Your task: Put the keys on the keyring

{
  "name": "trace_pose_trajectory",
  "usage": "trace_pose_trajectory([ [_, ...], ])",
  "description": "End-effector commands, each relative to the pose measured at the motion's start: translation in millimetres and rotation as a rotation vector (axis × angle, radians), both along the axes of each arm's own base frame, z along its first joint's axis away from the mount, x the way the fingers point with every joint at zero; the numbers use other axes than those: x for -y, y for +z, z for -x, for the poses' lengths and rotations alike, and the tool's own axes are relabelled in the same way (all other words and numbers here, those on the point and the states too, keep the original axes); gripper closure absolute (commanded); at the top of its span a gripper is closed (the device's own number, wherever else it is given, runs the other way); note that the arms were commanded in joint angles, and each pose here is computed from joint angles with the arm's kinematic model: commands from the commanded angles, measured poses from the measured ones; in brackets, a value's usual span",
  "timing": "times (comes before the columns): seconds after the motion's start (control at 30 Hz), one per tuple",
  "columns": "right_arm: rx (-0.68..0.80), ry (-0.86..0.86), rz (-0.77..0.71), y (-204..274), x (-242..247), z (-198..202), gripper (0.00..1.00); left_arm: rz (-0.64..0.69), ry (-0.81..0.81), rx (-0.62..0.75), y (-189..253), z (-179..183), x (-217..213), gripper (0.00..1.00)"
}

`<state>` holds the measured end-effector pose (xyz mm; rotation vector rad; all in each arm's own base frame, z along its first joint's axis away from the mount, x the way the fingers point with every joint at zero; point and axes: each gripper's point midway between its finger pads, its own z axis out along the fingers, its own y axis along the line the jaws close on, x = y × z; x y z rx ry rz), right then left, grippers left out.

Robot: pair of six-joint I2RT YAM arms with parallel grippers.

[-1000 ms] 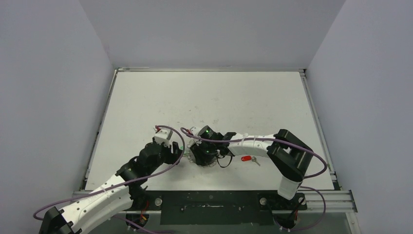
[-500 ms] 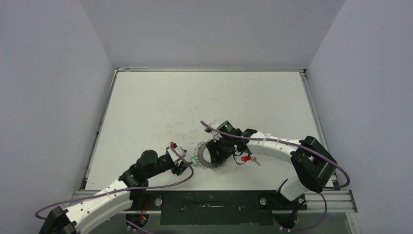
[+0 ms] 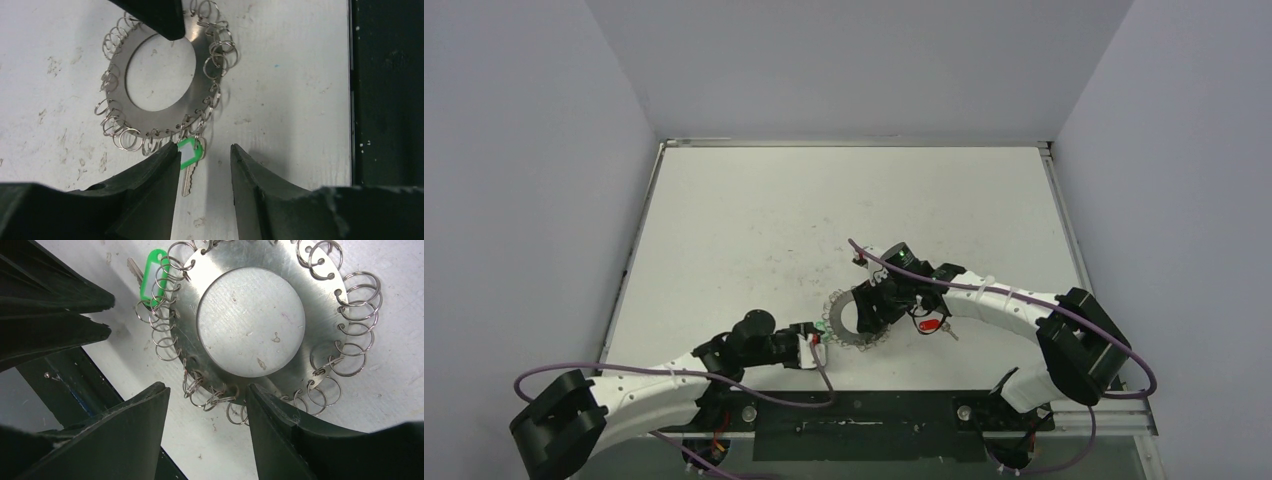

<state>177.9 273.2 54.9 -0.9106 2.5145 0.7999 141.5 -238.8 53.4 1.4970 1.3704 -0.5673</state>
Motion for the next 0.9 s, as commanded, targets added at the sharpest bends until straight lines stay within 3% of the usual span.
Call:
trace_pose_trajectory([
  [0.0, 0.02, -0.006, -0.059, 11.4, -7.0, -6.0, 0.42, -0.016, -0.068, 0.171, 21.7, -12.5, 20.0, 0.64],
  [0.27, 0.014, -0.011, -0.055, 9.6, -4.2, -5.5, 0.41, -0.077, -0.056, 0.198, 11.6, -20.0, 25.5, 0.76],
  [0.87, 0.012, -0.008, -0.056, 9.9, -2.1, -4.2, 0.41, -0.143, -0.083, 0.15, -3.1, -19.3, 32.9, 0.86],
])
